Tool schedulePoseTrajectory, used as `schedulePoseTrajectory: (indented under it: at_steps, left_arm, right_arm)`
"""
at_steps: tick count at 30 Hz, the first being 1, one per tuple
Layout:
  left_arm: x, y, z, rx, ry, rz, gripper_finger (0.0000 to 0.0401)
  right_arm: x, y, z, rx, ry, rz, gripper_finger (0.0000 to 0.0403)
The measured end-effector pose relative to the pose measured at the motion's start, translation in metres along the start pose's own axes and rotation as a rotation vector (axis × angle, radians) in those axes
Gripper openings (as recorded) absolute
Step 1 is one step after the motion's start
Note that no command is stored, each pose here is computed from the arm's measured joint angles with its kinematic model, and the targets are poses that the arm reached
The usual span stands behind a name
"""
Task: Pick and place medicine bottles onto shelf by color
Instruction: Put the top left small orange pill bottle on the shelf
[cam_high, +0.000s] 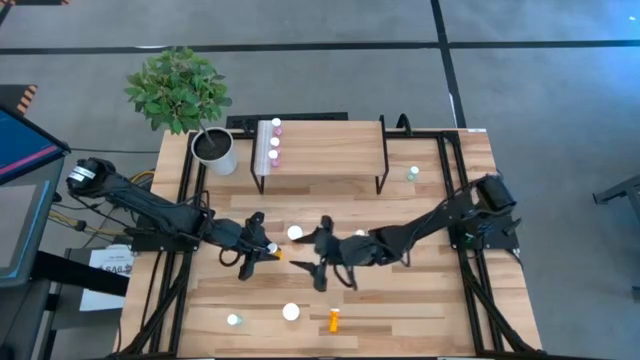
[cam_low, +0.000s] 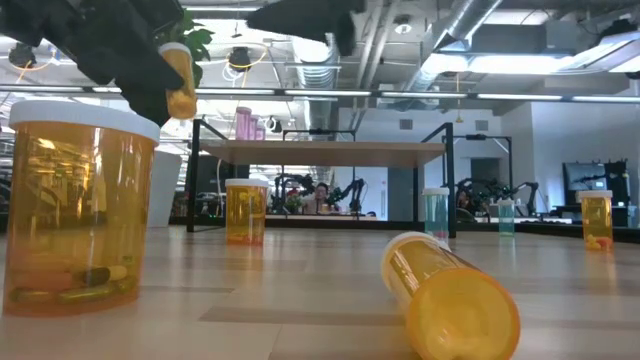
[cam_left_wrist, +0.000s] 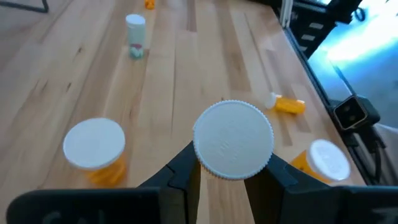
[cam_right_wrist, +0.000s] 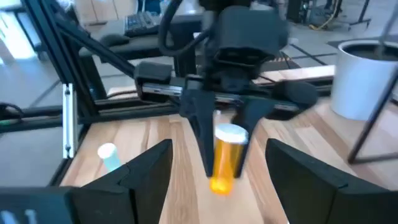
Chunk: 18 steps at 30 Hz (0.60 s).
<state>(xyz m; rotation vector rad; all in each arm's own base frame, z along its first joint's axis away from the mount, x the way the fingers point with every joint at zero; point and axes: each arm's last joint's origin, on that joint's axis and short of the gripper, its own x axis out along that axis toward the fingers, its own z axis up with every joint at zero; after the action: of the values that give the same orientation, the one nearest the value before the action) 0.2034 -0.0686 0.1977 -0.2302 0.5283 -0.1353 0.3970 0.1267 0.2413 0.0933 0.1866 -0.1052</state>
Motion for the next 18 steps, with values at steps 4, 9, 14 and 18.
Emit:
schedulePoseTrajectory:
  at_steps: [4, 9, 14, 18]
  left_arm:
    - [0.0, -0.003, -0.001, 0.007, 0.001, -0.013, 0.0084]
    - [-0.001, -0.007, 0.001, 0.03, -0.02, -0.035, 0.0084]
    - [-0.001, -0.011, 0.004, 0.045, -0.024, -0.047, 0.0084]
    - [-0.001, -0.012, 0.003, 0.053, -0.024, -0.042, 0.0084]
  right_arm:
    - [0.017, 0.006, 0.01, -0.012, 0.024, -0.009, 0.0282]
    - [0.036, 0.003, 0.012, 0.061, 0.042, -0.032, 0.0282]
    - [0.054, -0.001, 0.005, 0.097, 0.065, 0.001, 0.0282]
    - [0.06, -0.004, 0.0, 0.127, 0.094, 0.003, 0.0282]
